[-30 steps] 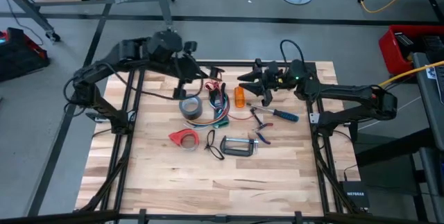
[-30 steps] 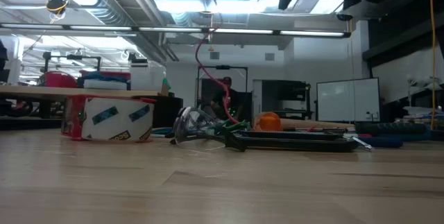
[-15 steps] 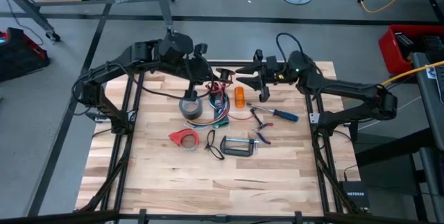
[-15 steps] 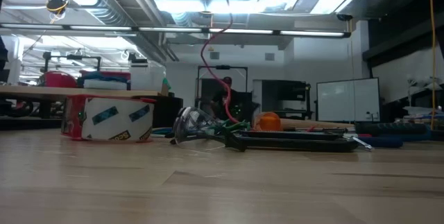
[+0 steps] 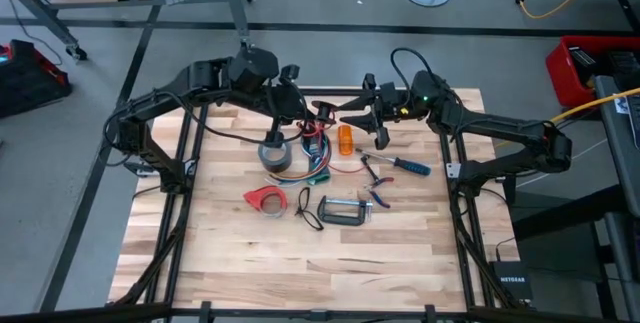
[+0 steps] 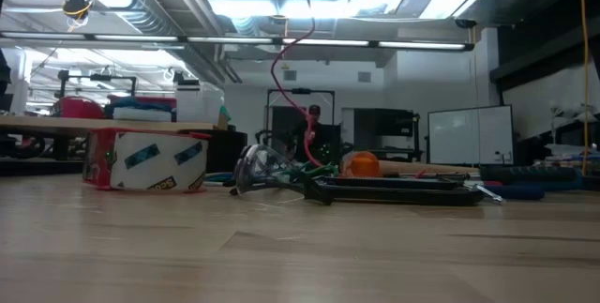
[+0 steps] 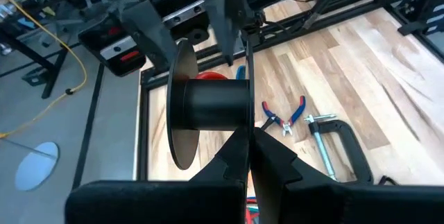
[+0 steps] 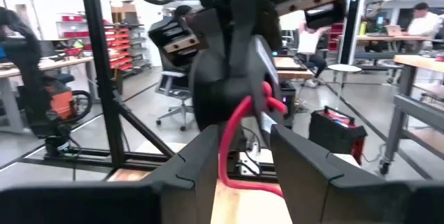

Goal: Coil cords
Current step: Coil the red wire

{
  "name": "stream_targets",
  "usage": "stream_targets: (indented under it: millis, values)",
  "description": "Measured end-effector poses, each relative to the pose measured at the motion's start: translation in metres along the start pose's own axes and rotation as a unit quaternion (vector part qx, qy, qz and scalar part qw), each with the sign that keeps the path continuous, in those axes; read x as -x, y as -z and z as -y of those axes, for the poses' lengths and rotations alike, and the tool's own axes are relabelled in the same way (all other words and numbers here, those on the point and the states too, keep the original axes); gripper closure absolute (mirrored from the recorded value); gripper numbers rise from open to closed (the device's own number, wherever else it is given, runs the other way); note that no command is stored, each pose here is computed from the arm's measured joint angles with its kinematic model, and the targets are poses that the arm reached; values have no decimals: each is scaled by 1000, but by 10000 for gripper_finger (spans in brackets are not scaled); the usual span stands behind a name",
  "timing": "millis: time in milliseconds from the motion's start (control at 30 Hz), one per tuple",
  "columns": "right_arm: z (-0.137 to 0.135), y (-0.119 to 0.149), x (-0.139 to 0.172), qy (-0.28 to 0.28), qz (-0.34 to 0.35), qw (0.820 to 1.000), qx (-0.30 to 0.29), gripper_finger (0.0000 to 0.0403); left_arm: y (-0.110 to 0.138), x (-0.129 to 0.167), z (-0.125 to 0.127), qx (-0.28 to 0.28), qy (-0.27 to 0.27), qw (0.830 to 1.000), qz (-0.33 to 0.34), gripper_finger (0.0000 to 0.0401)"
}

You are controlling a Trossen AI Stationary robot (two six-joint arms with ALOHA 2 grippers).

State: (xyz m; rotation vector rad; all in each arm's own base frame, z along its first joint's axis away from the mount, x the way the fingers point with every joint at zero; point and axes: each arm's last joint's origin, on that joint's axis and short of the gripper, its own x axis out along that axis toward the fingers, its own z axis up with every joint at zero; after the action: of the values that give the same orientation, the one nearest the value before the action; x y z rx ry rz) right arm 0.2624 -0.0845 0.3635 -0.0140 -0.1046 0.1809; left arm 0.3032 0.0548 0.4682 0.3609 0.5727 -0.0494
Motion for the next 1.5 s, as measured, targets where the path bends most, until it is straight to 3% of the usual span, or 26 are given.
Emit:
stream_targets:
  millis: [667, 833, 1067, 1200, 1367, 1500]
  values:
    - [0, 1, 0, 2, -4, 1000, -3, 271, 1, -30, -1, 16, 29, 999, 1, 401]
    - [0, 4, 0, 3, -19, 1000, -11, 307, 1, -30, -1, 17, 29, 999, 2, 401]
    - [0, 5, 0, 2, -21, 1000, -2, 388, 0, -30, 0, 16, 45, 999, 12, 401]
    - [0, 5, 0, 3, -21, 1000, -2, 386, 0, -30, -1, 17, 43, 999, 12, 396]
    - [2, 6, 0, 23, -26, 999, -5, 395, 1, -30, -3, -3, -3, 1000, -10, 377]
    - [4, 8, 1, 54, -37, 998, -11, 396, 1, -23, -7, -40, -70, 996, -38, 351]
